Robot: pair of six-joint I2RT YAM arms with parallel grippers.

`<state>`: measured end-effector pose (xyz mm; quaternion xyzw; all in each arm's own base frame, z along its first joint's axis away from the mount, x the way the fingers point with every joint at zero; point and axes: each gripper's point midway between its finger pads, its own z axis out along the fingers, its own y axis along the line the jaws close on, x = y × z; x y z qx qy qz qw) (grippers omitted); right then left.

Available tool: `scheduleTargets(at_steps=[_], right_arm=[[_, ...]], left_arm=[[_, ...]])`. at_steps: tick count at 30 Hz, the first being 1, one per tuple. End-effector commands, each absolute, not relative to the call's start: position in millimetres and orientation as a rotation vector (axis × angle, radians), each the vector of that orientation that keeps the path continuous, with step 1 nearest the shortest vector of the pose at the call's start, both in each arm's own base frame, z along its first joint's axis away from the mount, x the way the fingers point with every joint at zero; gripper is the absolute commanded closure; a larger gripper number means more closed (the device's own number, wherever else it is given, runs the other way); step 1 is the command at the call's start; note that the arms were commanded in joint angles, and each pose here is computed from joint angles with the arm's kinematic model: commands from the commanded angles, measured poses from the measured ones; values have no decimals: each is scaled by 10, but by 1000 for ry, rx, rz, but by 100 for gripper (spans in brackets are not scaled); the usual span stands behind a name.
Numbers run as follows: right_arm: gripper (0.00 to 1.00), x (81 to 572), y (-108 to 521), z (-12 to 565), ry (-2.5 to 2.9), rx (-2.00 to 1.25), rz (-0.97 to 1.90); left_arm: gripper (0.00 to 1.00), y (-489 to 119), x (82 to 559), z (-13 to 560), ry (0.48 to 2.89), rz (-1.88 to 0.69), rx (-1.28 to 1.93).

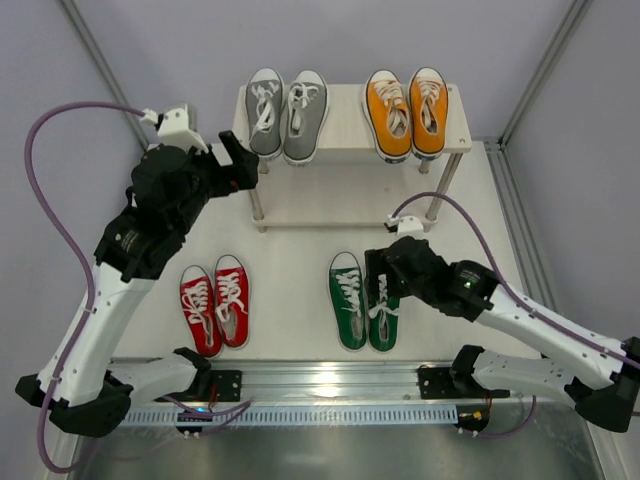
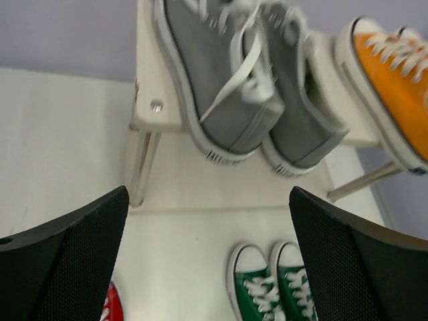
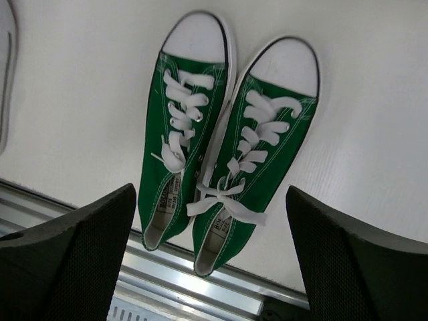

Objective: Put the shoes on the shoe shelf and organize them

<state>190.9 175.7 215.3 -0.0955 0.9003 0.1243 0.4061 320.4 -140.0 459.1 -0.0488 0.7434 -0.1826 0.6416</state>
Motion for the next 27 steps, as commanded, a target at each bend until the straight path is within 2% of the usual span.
scheduleTargets(at_steps=[1, 3, 4, 6, 13, 18, 20, 21, 22, 23, 24, 25, 27], right_arm=[[7, 1830, 2158, 1721, 2365, -180, 505], [7, 1770, 2273, 1389, 2426, -179, 549], [7, 1757, 2279, 1288, 2451, -159, 542], [6, 1776, 2255, 1063, 2497, -145, 467], [1, 1886, 2306, 769, 2560, -84, 354], [2, 1915, 2226, 514, 2619, 57, 220], [7, 1914, 2183, 375, 2645, 84, 151], [10, 1923, 2211, 340, 2648, 87, 157], [20, 1903, 2250, 295, 2667, 75, 172], [27, 1879, 2248, 218, 2688, 64, 157], [38, 1877, 2284, 187, 2695, 52, 173], [59, 1824, 2302, 149, 2719, 40, 191], [82, 1795, 2294, 122, 2727, 37, 195]], left_arm=[[0, -1348, 2960, 3990, 1838, -438, -140], [0, -1302, 2766, 3937, 1838, -488, -161], [0, -1292, 2723, 3727, 1887, -477, -161], [0, -1242, 2630, 3618, 1909, -476, -176], [0, -1068, 2398, 3450, 1950, -425, -165], [0, -1001, 2343, 3423, 1956, -396, -156], [0, -1000, 2329, 3402, 1961, -394, -150], [0, -994, 2319, 3380, 1967, -391, -149], [0, -993, 2315, 3361, 1972, -389, -146], [0, -990, 2305, 3355, 1974, -390, -145], [0, -988, 2297, 3352, 1974, -391, -143], [0, -986, 2293, 3336, 1981, -388, -143], [0, -970, 2274, 3321, 1984, -382, -139]])
